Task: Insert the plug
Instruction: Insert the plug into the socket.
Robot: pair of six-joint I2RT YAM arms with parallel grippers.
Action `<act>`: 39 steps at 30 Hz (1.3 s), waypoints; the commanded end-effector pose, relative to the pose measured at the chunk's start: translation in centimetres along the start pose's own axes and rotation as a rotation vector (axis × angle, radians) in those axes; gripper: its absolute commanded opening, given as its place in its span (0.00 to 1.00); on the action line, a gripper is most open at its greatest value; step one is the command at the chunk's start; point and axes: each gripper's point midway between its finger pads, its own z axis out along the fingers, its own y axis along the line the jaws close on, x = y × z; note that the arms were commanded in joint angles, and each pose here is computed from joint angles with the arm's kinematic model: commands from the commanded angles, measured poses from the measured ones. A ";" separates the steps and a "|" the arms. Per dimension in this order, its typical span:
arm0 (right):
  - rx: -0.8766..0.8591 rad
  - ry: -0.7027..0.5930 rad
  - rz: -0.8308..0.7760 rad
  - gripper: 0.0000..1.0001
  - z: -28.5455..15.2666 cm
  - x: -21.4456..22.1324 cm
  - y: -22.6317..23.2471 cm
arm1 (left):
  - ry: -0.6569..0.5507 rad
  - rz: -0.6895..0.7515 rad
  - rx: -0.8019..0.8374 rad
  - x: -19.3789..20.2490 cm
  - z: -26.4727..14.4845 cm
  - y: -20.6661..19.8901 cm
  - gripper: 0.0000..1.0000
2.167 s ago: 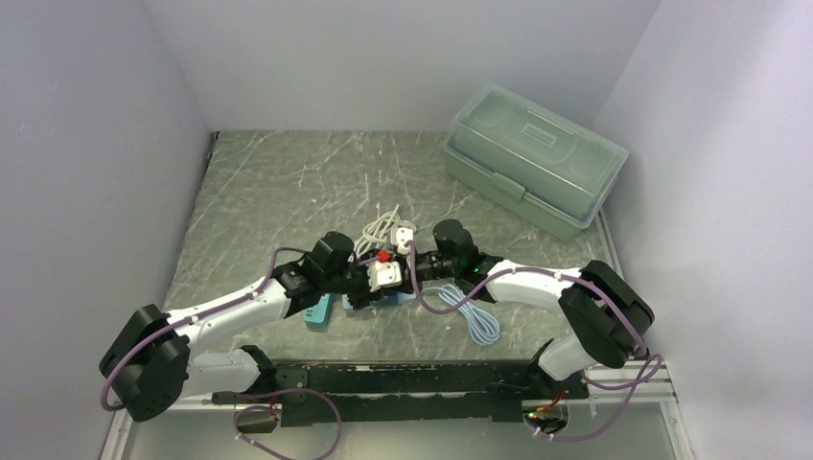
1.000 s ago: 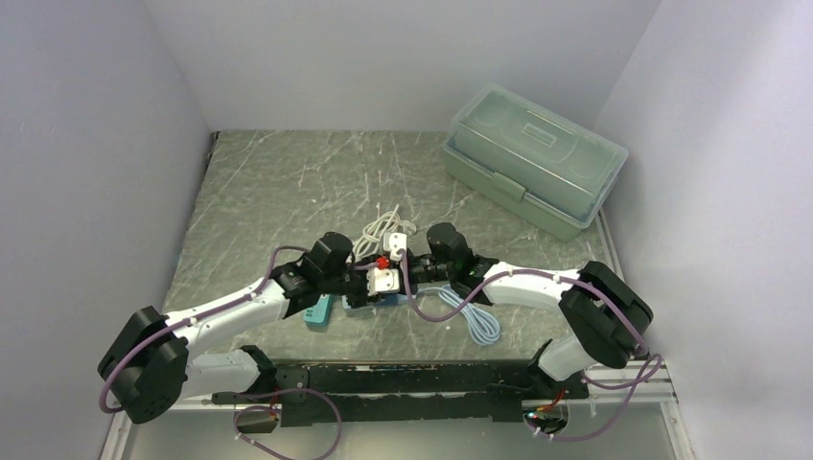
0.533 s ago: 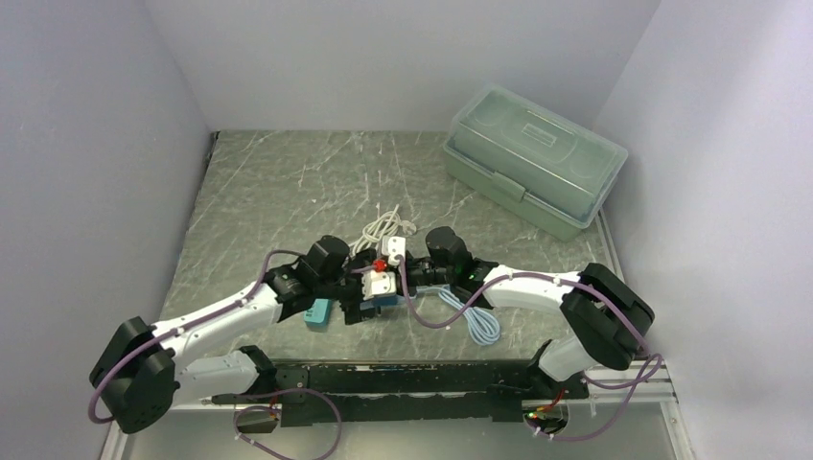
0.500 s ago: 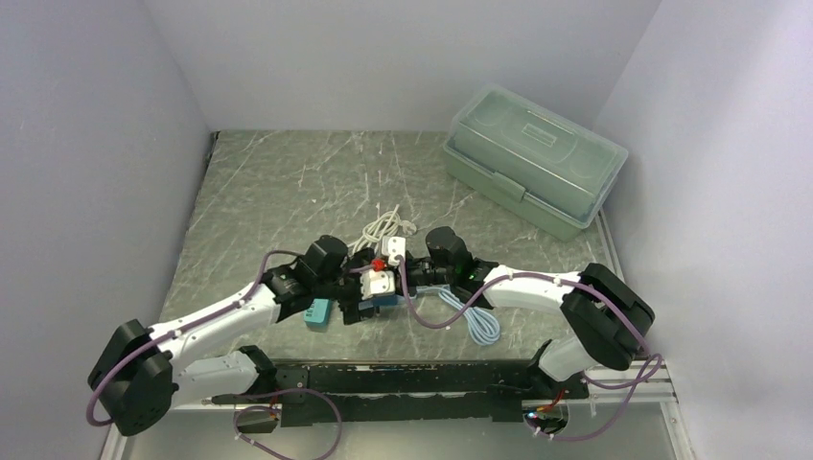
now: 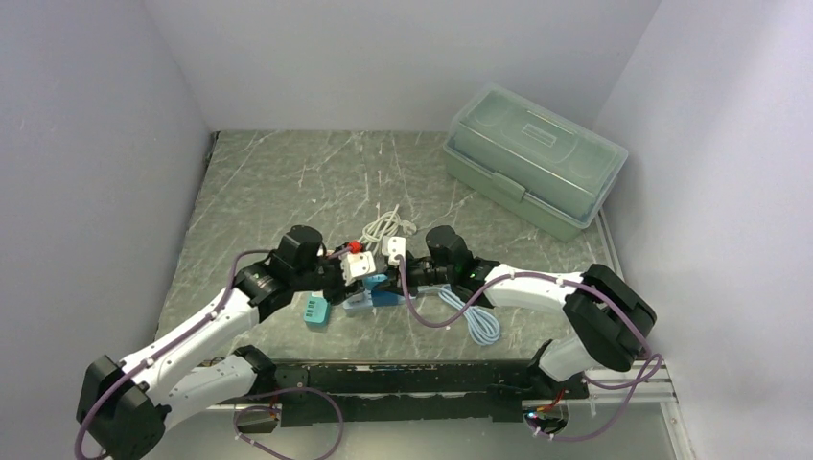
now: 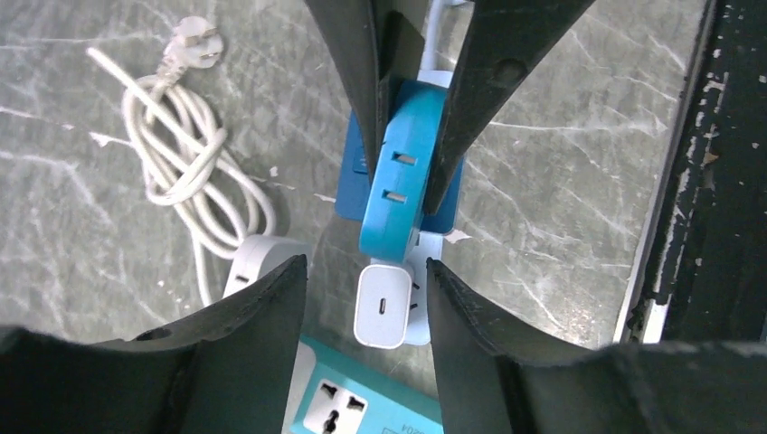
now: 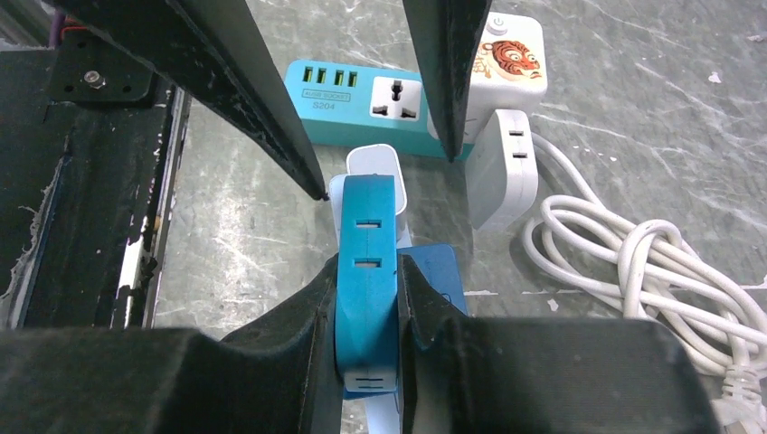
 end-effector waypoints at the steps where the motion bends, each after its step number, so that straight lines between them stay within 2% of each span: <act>1: -0.010 0.231 0.148 0.00 -2.0 6.7 1.7 | -0.088 0.041 0.095 -2.5 0.8 -0.6 0.57; 4: -0.007 0.213 0.154 0.02 -2.1 6.2 1.3 | -0.106 0.068 0.145 -2.4 1.2 -1.4 0.62; 6: -0.012 0.209 0.162 0.03 -2.2 6.3 1.3 | -0.108 0.083 0.147 -2.2 1.4 -1.4 0.62; 10: -0.016 0.212 0.167 0.10 -2.1 6.4 1.2 | -0.123 0.091 0.137 -2.6 1.9 -0.9 0.51; 13: -0.004 0.210 0.157 0.23 -2.2 6.0 0.8 | -0.135 0.107 0.133 -2.9 2.2 -0.6 0.38; 14: -0.001 0.211 0.153 0.33 -2.1 5.8 0.6 | -0.134 0.111 0.137 -2.9 2.4 -0.6 0.33; 15: -0.001 0.214 0.149 0.38 -2.1 5.7 0.5 | -0.130 0.112 0.144 -2.9 2.5 -0.6 0.26; 17: -0.001 0.220 0.139 0.41 -2.1 5.3 0.1 | -0.118 0.117 0.150 -2.7 2.6 -0.5 0.05; 18: -0.001 0.224 0.135 0.42 -2.1 5.1 0.0 | -0.115 0.118 0.152 -2.7 2.7 -0.5 0.00; 23: 0.009 0.230 0.104 0.43 -2.3 3.7 -0.9 | -0.119 0.133 0.146 -2.8 2.7 -0.3 0.00; 39: 0.034 0.124 0.000 0.45 -1.8 -0.7 -2.7 | -0.132 0.111 0.123 -4.1 2.5 0.4 0.01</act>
